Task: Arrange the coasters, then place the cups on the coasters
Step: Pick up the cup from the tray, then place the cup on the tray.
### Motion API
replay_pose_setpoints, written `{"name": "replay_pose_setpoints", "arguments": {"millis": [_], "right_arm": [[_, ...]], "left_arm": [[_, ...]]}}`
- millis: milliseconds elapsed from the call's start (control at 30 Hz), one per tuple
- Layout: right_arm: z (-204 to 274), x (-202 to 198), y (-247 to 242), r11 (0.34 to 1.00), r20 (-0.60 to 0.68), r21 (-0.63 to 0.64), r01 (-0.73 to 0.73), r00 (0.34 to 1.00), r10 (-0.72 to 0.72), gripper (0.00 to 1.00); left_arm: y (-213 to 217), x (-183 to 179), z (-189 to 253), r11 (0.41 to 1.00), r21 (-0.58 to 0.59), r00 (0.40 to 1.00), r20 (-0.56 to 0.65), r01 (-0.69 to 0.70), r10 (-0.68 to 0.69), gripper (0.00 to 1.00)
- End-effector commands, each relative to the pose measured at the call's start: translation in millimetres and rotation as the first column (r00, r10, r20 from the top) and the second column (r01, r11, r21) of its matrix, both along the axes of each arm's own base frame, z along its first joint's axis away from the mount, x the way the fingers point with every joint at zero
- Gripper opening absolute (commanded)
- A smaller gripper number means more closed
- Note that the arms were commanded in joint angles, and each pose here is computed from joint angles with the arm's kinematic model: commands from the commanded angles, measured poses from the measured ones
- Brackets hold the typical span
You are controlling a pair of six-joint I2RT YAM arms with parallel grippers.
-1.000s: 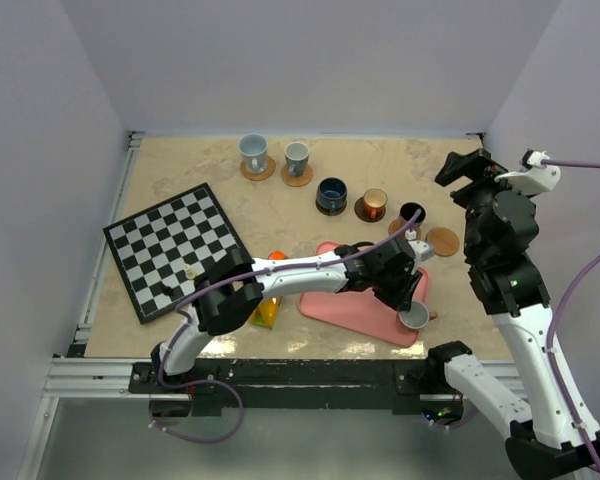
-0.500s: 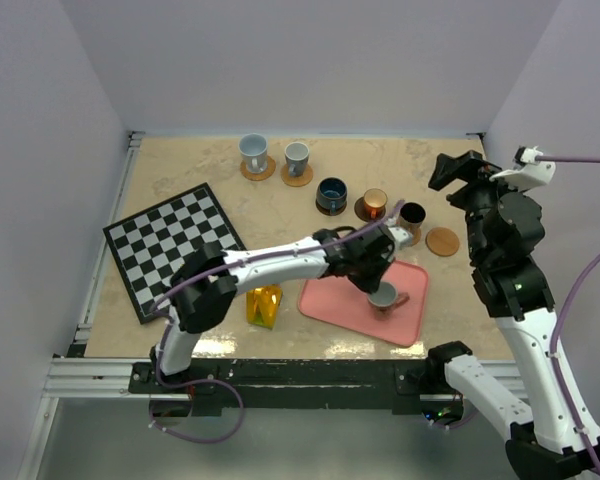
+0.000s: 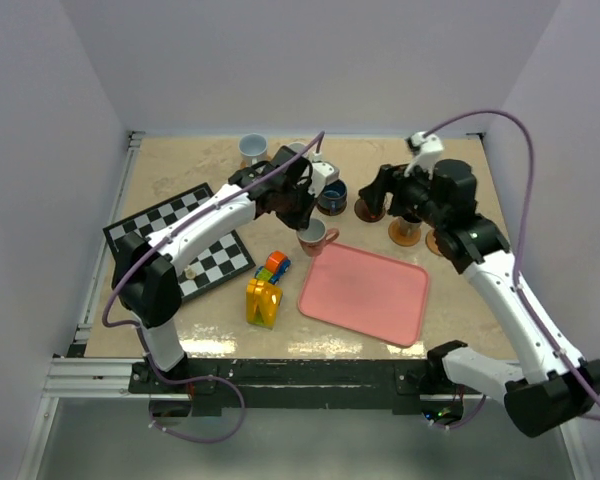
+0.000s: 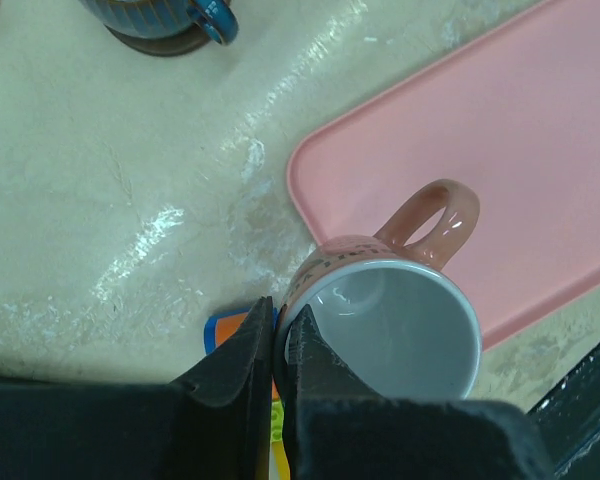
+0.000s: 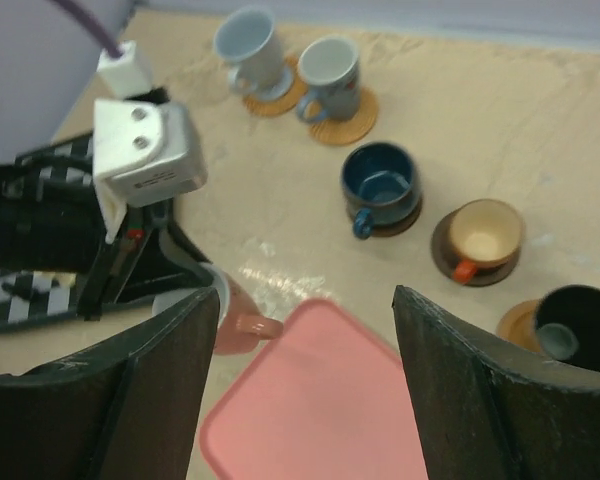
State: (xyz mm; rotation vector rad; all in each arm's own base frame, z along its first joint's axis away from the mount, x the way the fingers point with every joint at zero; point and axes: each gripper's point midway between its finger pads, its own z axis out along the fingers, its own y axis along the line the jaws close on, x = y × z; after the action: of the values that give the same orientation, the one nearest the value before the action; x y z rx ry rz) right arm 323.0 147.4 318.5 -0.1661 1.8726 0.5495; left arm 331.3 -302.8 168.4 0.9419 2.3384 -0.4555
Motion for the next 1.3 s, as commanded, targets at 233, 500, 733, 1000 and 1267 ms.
{"name": "replay_pose_setpoints", "arguments": {"millis": [233, 500, 733, 1000, 1267], "right_arm": [[-82.4, -7.3, 72.4, 0.959, -0.172, -0.15, -0.241, 0.961, 0.215, 0.66], [-101.3, -10.1, 80.3, 0.951, -0.179, -0.137, -0.276, 0.952, 0.25, 0.66], [-117.4, -10.8, 86.8, 0.955, -0.192, -0.123, -0.269, 0.951, 0.243, 0.63], [-146.7, -13.5, 78.0, 0.955, -0.238, -0.184, -0.231, 0.954, 0.185, 0.52], [-176.7, -23.2, 66.8, 0.959, -0.31, -0.212, -0.186, 0.944, 0.115, 0.31]], "left_arm": [[-26.5, -4.4, 29.7, 0.985, -0.103, 0.99, 0.015, 0.139, -0.138, 0.0], [-42.7, -2.7, 35.3, 0.977, -0.184, 0.993, -0.019, 0.11, -0.116, 0.0], [-47.4, -0.1, 36.9, 0.974, -0.19, 0.991, -0.021, 0.123, -0.13, 0.0], [-51.9, -2.7, 43.5, 0.965, -0.242, 0.994, -0.022, 0.098, -0.107, 0.0], [-57.8, -5.6, 56.6, 0.939, -0.339, 0.998, -0.013, 0.049, -0.057, 0.0]]}}
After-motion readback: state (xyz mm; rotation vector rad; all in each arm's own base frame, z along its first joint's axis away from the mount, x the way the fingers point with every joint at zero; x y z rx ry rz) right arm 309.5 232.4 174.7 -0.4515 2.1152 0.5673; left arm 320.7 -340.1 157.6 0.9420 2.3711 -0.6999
